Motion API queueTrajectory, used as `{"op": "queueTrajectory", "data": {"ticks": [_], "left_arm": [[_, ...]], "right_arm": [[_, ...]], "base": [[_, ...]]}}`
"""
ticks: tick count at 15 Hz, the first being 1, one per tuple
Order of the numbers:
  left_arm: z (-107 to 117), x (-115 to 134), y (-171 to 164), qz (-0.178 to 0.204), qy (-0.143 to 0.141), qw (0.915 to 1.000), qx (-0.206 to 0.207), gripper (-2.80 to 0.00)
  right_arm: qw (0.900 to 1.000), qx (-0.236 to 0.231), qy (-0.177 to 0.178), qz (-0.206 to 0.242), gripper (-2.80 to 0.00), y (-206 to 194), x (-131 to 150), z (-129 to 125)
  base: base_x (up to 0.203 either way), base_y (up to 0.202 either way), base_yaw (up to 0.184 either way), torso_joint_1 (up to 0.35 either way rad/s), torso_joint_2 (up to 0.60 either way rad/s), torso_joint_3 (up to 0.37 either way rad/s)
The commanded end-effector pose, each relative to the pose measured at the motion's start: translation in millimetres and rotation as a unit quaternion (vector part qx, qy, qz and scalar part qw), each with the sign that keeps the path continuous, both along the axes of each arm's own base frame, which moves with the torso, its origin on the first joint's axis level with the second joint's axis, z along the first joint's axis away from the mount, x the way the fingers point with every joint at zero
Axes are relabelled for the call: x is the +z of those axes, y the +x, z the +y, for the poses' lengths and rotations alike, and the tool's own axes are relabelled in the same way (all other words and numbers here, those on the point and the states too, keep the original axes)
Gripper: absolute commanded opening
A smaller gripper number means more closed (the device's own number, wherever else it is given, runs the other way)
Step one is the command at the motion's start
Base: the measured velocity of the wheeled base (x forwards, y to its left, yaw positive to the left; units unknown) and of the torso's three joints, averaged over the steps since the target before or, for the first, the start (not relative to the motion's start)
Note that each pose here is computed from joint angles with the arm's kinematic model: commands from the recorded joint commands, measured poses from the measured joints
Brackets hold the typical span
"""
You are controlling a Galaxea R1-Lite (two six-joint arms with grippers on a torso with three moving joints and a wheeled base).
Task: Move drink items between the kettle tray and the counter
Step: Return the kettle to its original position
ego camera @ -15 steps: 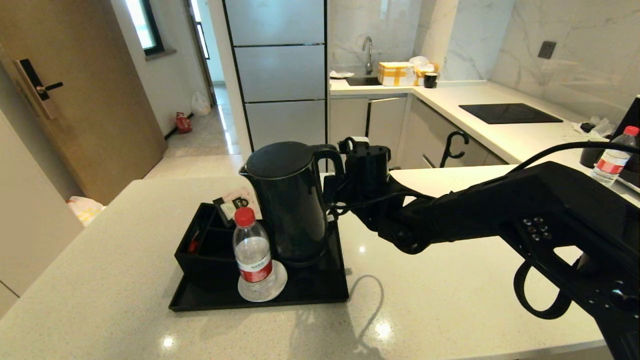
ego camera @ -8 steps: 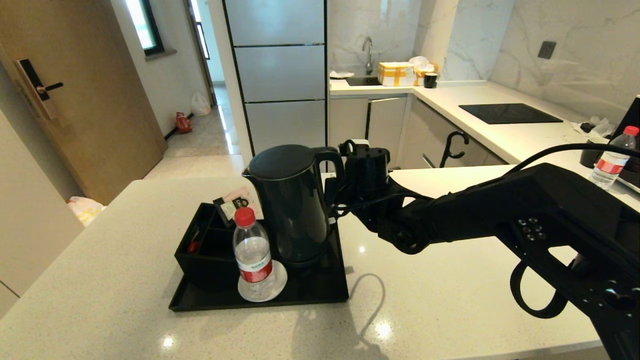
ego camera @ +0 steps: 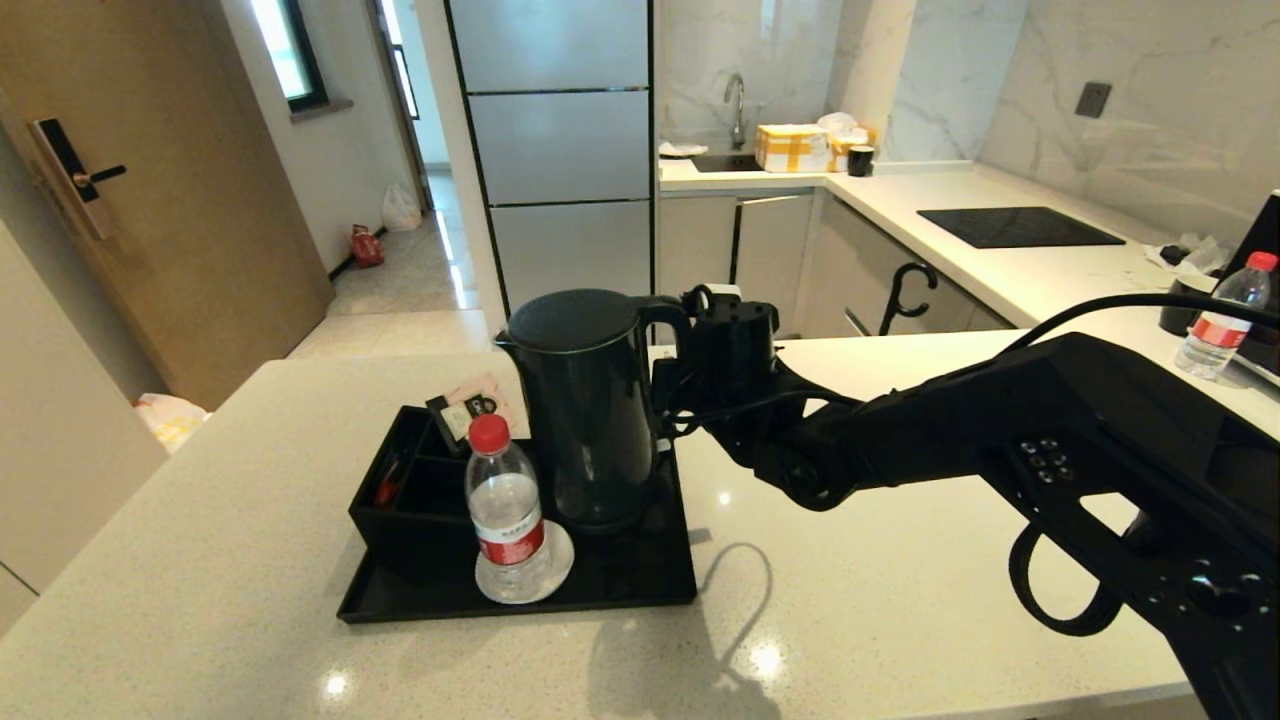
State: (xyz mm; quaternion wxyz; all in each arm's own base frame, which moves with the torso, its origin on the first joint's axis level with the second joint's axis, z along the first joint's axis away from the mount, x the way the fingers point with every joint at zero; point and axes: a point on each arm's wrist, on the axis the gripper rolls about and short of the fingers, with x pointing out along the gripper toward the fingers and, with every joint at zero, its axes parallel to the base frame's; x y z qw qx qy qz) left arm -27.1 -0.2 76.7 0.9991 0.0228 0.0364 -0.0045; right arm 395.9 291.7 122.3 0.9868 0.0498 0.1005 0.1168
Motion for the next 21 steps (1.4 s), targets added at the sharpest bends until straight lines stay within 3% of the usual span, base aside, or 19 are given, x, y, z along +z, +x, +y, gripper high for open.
{"op": "queueTrajectory", "data": {"ticks": [1,9,17,21], "left_arm": [[0,0,0,0.000,0.000,1.0000,0.000,-2.80],[0,0,0,0.000,0.000,1.0000,0.000,-2.80],[0,0,0,0.000,0.000,1.0000,0.000,-2.80],[0,0,0,0.000,0.000,1.0000,0.000,-2.80]], "right_arm": [[1.000,-0.008,0.001,0.001,0.00,2,0,-3],[1.000,-0.004,0.004,0.007,0.00,-11,8,-12],[0.996,0.072,0.030,0.047,0.00,-65,31,-35],[0.994,0.083,0.039,0.056,0.00,-78,36,-39]], "base": [[0.000,0.000,0.000,0.000,0.00,0.000],[0.000,0.000,0.000,0.000,0.00,0.000],[0.000,0.000,0.000,0.000,0.00,0.000],[0.000,0.000,0.000,0.000,0.00,0.000]]}}
